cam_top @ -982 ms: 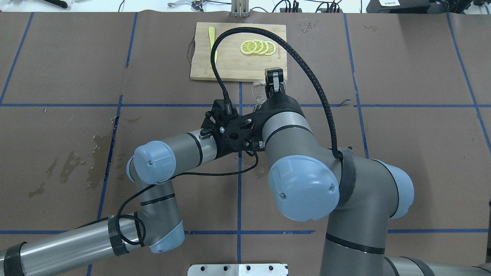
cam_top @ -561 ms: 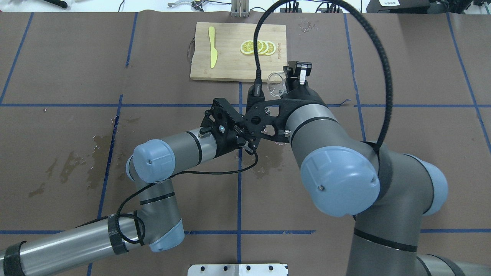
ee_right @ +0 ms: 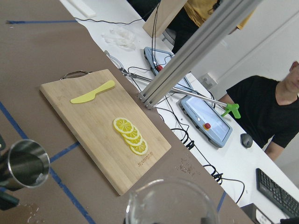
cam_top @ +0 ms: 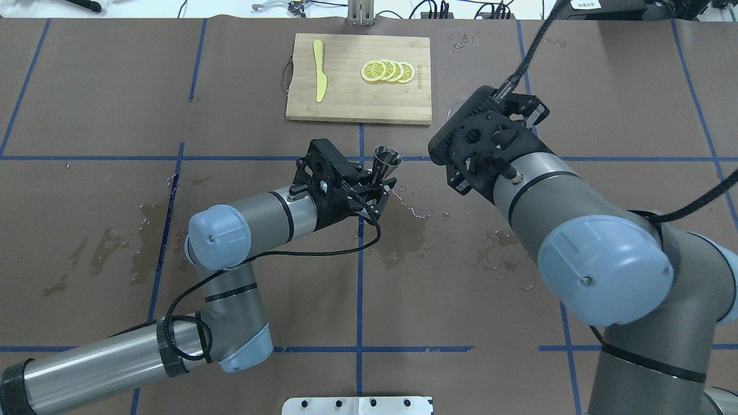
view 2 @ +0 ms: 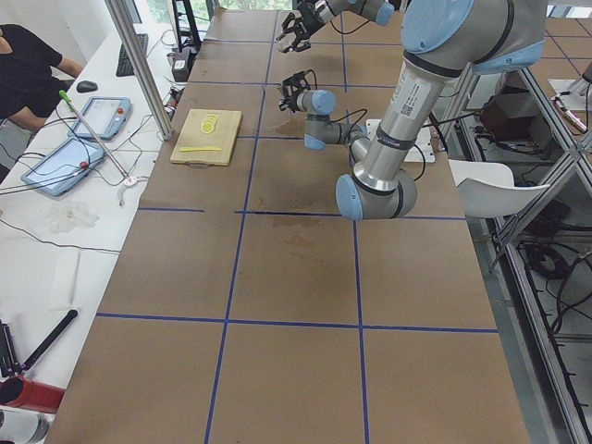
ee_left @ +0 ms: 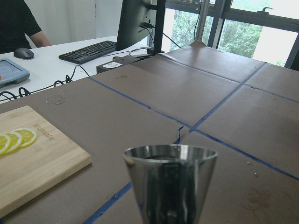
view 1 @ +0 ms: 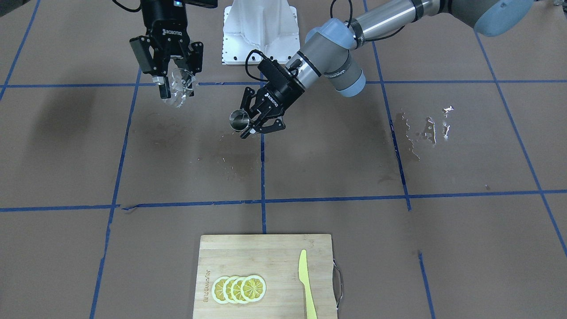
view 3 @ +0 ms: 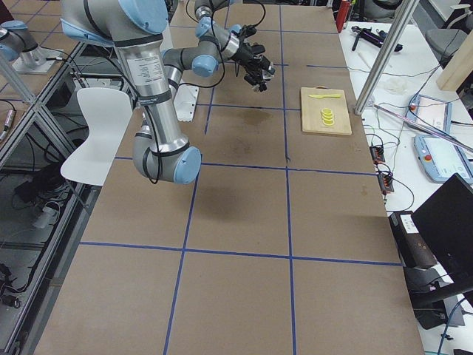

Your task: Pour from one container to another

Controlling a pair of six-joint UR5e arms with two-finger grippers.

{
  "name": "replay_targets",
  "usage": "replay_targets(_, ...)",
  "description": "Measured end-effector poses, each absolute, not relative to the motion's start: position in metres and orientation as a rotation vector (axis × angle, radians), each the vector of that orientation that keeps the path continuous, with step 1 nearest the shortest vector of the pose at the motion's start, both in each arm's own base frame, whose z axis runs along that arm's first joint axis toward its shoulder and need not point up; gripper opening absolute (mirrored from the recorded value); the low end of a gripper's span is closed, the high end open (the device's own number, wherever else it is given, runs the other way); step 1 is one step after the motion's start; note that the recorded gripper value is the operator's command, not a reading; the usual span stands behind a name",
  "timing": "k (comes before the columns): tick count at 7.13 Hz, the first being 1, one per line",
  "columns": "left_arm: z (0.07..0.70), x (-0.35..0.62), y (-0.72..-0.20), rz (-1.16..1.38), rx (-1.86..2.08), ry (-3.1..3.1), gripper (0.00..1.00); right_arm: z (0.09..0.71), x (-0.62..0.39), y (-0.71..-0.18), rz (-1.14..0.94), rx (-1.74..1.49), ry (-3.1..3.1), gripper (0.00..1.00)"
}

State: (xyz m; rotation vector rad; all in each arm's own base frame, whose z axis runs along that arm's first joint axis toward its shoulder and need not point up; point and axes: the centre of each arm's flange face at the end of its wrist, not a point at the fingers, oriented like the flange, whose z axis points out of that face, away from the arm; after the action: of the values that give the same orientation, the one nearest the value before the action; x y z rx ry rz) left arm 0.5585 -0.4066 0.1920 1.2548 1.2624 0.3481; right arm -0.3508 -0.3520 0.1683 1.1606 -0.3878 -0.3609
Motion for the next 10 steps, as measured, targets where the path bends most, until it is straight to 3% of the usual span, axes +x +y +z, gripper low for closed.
replay_targets(3, 0.222, 0.503, -0.412, 0.2, 1.239, 1.299, 0.0, 0.263, -0.318, -0.34, -0.09, 1.155, -0.634, 0.0)
replay_targets(10, 0.378, 0.348, -0.408, -0.44, 1.273, 0.94, 0.0, 0.354, -0.279, -0.334, 0.341, 0.887, -0.787, 0.0)
